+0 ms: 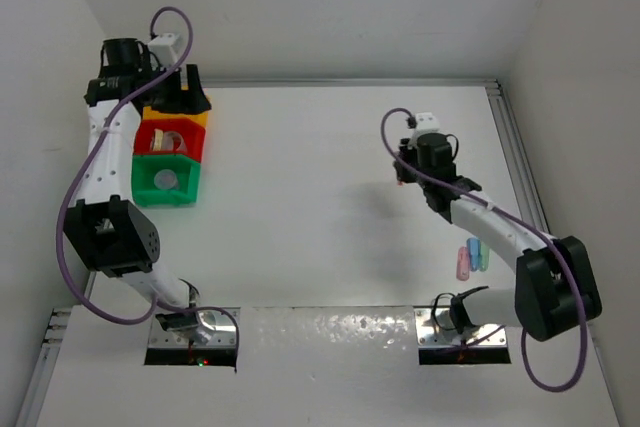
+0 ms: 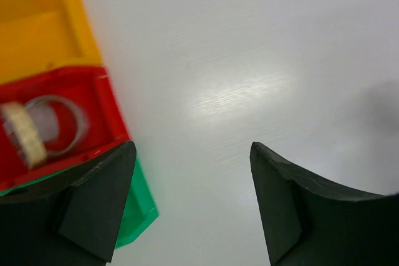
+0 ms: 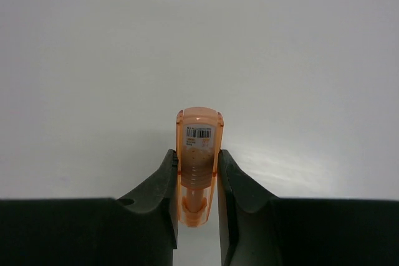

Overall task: Sort the stationery into containers
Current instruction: Pick up the stationery from the center of the board, then place the stationery in the storage box.

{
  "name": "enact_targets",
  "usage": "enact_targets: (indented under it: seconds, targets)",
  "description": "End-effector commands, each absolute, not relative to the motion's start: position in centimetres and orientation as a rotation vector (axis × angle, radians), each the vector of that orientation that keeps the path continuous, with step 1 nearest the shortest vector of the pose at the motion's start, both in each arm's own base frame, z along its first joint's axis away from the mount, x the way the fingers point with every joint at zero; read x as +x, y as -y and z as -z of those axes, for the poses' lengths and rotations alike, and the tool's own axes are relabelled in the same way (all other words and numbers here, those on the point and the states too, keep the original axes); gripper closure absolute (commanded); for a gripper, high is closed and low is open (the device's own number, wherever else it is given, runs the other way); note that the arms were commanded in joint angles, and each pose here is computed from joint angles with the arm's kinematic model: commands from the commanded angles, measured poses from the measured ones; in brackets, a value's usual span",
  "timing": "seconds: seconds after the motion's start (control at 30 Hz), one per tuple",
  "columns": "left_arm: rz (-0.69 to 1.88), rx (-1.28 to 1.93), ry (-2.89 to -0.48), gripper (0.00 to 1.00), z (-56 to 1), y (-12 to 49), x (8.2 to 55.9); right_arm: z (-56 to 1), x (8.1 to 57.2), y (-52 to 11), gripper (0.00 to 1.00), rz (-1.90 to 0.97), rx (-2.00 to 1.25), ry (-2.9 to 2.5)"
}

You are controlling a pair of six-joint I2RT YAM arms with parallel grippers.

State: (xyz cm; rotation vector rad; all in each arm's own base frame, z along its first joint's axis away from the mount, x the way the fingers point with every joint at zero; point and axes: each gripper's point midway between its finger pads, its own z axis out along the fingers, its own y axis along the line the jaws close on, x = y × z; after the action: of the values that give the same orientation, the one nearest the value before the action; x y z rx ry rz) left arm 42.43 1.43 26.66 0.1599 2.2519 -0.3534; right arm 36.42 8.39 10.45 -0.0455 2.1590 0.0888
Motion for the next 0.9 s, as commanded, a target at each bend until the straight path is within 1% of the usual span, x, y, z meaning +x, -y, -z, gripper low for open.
enact_targets:
  seconds: [0.0, 0.03, 0.07, 0.1, 0.13, 0.17, 0.23, 0.27, 0.37, 0.4, 0.5, 0.6, 0.73, 0.77, 0.87]
  targets:
    - [0.564, 0.409, -2.158, 0.29, -29.3, 5.7, 41.7, -17.8, 38.3, -17.8, 1.00, -0.327, -0.333, -1.811]
    - [0.591, 0.443, -2.144, 0.29, -29.7, 6.9, 41.5, -18.9, 38.2, -19.7, 1.00, -0.362, -0.371, -1.763]
    - [0.627, 0.454, -2.135, 0.28, -30.0, 8.0, 41.3, -19.4, 37.5, -23.1, 1.00, -0.411, -0.460, -1.716]
    - [0.696, 0.502, -2.117, 0.28, -30.3, 10.1, 40.7, -20.0, 37.2, -24.9, 1.00, -0.441, -0.504, -1.672]
    - [0.728, 0.509, -2.113, 0.28, -30.5, 10.7, 40.4, -22.1, 37.3, -26.6, 1.00, -0.469, -0.518, -1.584]
    - [0.771, 0.544, -2.106, 0.28, -30.7, 12.4, 39.8, -21.6, 36.6, -29.0, 1.00, -0.494, -0.577, -1.565]
    - [0.829, 0.595, -2.097, 0.27, -30.7, 14.7, 38.5, -23.5, 36.6, -31.2, 1.00, -0.527, -0.587, -1.492]
    - [0.836, 0.622, -2.095, 0.26, -30.6, 15.8, 37.8, -23.1, 36.4, -32.5, 1.00, -0.542, -0.612, -1.490]
    - [0.819, 0.670, -2.083, 0.24, -30.5, 17.3, 36.2, -24.2, 36.2, -34.5, 1.00, -0.557, -0.628, -1.458]
    - [0.815, 0.699, -2.112, 0.24, -29.2, 18.3, 35.4, -23.8, 36.3, -35.0, 1.00, -0.555, -0.638, -1.462]
    - [0.815, 0.737, -2.126, 0.23, -28.0, 19.9, 34.1, -24.1, 36.2, -35.9, 1.00, -0.554, -0.639, -1.453]
    - [0.803, 0.696, -2.174, 0.24, -26.2, 20.4, 34.0, -24.5, 35.8, -36.6, 1.00, -0.565, -0.640, -1.438]
    - [0.747, 0.643, -2.188, 0.29, -25.9, 20.3, 35.1, -24.7, 35.3, -37.1, 1.00, -0.568, -0.645, -1.433]
    - [0.732, 0.636, -2.191, 0.32, -25.7, 20.4, 35.3, -24.7, 35.3, -37.1, 1.00, -0.565, -0.642, -1.434]
    - [0.713, 0.621, -2.192, 0.37, -25.6, 20.4, 35.6, -24.7, 35.0, -37.3, 1.00, -0.568, -0.648, -1.433]
